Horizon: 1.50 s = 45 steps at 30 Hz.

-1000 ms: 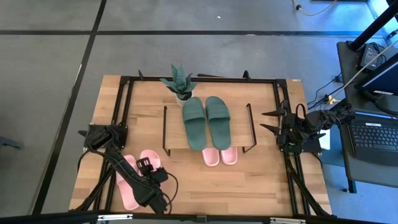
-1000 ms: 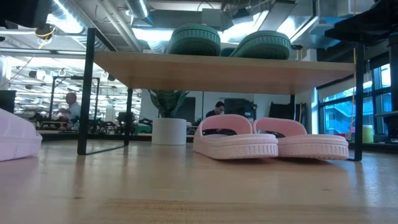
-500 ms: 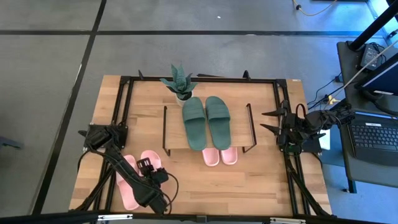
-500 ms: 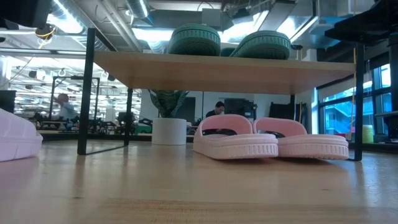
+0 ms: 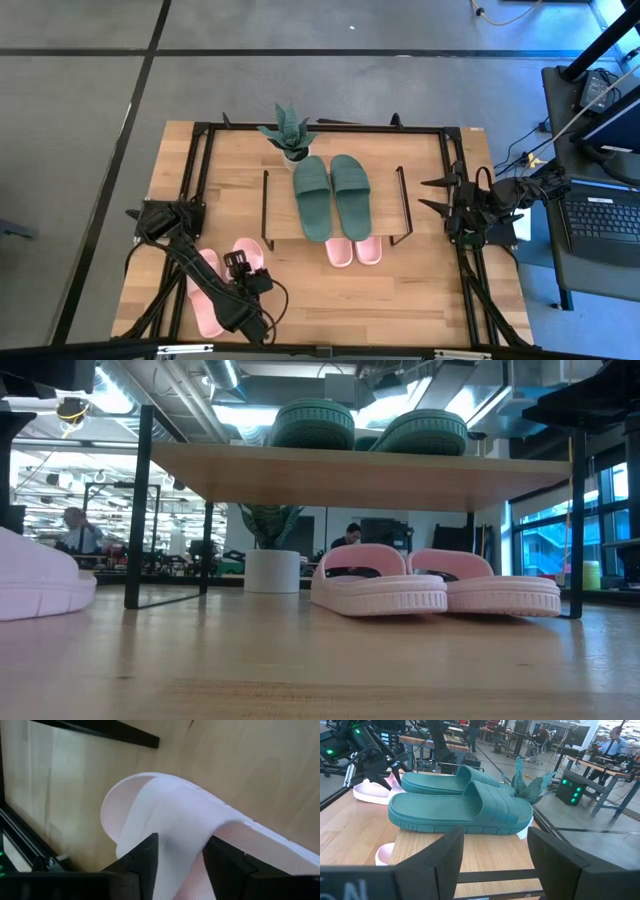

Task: Pick and place slides into the shelf
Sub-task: Put the right pink slide under the shelf

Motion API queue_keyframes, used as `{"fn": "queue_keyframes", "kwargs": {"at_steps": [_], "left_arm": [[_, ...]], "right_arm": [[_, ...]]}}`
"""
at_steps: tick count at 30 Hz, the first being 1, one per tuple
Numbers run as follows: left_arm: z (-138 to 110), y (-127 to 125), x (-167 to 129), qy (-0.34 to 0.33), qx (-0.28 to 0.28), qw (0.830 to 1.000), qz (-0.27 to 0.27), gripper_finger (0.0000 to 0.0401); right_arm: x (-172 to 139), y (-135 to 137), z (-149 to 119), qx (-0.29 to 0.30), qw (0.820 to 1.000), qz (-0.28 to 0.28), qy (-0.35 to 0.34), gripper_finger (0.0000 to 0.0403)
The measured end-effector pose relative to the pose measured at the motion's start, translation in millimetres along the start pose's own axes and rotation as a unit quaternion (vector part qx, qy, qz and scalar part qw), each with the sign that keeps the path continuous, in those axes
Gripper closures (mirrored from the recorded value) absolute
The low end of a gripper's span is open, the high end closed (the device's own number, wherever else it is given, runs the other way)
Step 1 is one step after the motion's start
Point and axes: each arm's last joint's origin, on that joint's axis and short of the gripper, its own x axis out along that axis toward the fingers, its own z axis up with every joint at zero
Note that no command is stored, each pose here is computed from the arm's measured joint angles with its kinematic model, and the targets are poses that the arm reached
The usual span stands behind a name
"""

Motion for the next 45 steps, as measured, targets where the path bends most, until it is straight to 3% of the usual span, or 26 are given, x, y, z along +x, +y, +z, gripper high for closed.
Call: {"fn": "queue_keyframes", "kwargs": {"at_steps": [11, 18, 25, 29, 36, 41, 45], "left_arm": [[12.3, 5.3, 5.8, 0.015, -0.023, 1.000, 0.003, 0.0390], [30.3, 12.6, 3.0, 0.042, -0.051, 0.998, -0.011, 0.0396], [49.3, 27.1, -40.7, 0.023, -0.071, 0.997, -0.023, 0.0398], [61.7, 32.6, -70.5, -0.023, -0.096, 0.993, -0.070, 0.0399], [76.0, 35.6, -103.0, -0.008, -0.139, 0.973, -0.185, 0.0400], [96.3, 31.6, -108.9, -0.059, -0.127, 0.958, -0.251, 0.0400], [115.6, 35.5, -92.9, -0.078, -0.103, 0.968, -0.217, 0.0400]], "right_arm": [[0.0, 0.0, 0.0, 0.000, 1.000, 0.000, 0.000, 0.0182], [0.0, 0.0, 0.0, 0.000, 1.000, 0.000, 0.000, 0.0182], [0.0, 0.0, 0.0, 0.000, 1.000, 0.000, 0.000, 0.0182], [0.0, 0.0, 0.0, 0.000, 1.000, 0.000, 0.000, 0.0182], [0.0, 0.0, -0.1, 0.000, 1.000, 0.000, 0.000, 0.0182], [0.0, 0.0, -0.1, 0.000, 1.000, 0.000, 0.001, 0.0182], [0.1, 0.1, -0.2, 0.000, 1.000, 0.000, 0.001, 0.0182]]}}
